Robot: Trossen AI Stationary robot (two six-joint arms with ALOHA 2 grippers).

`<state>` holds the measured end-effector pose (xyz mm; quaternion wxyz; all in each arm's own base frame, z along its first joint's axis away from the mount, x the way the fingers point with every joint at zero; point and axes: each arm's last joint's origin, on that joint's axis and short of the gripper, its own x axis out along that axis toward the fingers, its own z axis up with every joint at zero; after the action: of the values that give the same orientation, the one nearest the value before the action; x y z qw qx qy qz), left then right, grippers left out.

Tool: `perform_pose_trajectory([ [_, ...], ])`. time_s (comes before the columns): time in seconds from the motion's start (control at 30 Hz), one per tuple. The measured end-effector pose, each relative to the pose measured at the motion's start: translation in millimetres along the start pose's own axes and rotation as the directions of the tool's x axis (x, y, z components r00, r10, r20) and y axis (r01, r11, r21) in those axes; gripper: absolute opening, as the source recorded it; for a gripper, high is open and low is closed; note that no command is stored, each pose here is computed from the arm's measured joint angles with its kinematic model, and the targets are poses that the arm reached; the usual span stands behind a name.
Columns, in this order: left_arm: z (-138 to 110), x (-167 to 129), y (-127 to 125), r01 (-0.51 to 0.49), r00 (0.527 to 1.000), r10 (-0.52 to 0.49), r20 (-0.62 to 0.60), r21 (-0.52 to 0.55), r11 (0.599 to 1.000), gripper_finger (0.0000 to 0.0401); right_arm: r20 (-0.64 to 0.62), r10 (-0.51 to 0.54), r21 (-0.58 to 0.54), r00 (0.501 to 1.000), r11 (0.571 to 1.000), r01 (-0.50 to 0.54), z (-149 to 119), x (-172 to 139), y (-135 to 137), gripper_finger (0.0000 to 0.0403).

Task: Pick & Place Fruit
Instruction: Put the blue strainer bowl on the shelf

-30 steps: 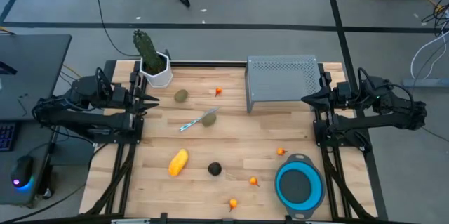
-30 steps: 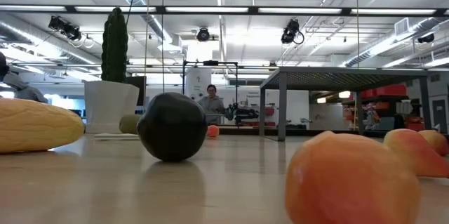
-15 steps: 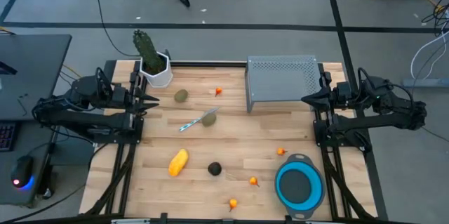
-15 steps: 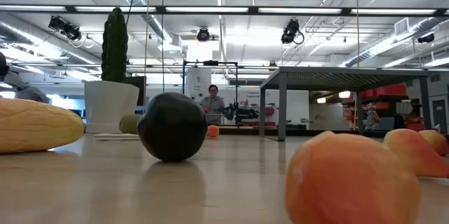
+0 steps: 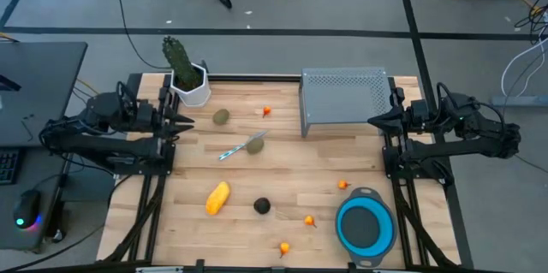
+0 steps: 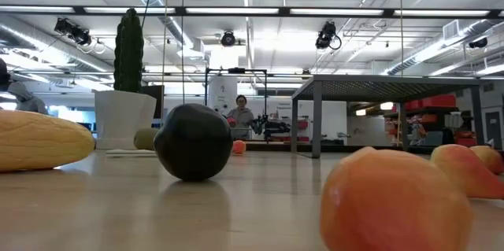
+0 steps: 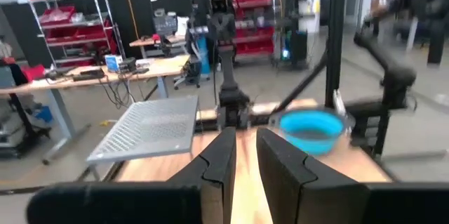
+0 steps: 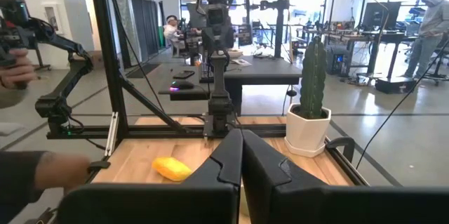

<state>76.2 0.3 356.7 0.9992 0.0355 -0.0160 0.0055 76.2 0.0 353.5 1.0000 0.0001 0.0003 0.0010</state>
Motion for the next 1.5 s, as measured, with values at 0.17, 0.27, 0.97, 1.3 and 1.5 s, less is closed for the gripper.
perform_pose_trajectory([
  [0.17, -2.4, 1.9, -2.3, 0.074, 0.997, -0.073, 0.012, -0.131, 0.989, 0.0065, 0.000, 0.000, 0.000, 1.000, 1.000, 0.000, 0.0, 0.0, 0.0, 0.0009],
  [0.27, -15.4, 7.3, -4.8, 0.120, 0.992, -0.126, -0.028, -0.155, 0.981, 0.0065, 0.000, 0.000, 0.000, 1.000, 1.000, 0.000, 0.0, -0.1, 0.0, 0.0009],
  [0.97, -105.5, 39.3, -20.2, 0.217, 0.960, -0.127, 0.249, -0.378, 0.900, 0.0062, 0.038, -0.105, -0.104, 0.994, 0.989, 0.109, 3.7, -0.1, -3.0, 0.0009],
  [1.3, -111.2, 43.0, -25.1, 0.058, 0.979, -0.009, 0.202, -0.237, 0.970, 0.0041, 0.183, -0.102, 0.029, 0.978, 0.995, 0.098, 19.1, 6.5, -2.9, 0.0009],
  [1.5, -114.6, 48.9, -24.6, -0.012, 0.984, 0.048, 0.170, -0.208, 0.978, 0.0041, 0.225, -0.094, 0.093, 0.970, 0.993, 0.075, 23.2, 13.1, -2.7, 0.0009],
])
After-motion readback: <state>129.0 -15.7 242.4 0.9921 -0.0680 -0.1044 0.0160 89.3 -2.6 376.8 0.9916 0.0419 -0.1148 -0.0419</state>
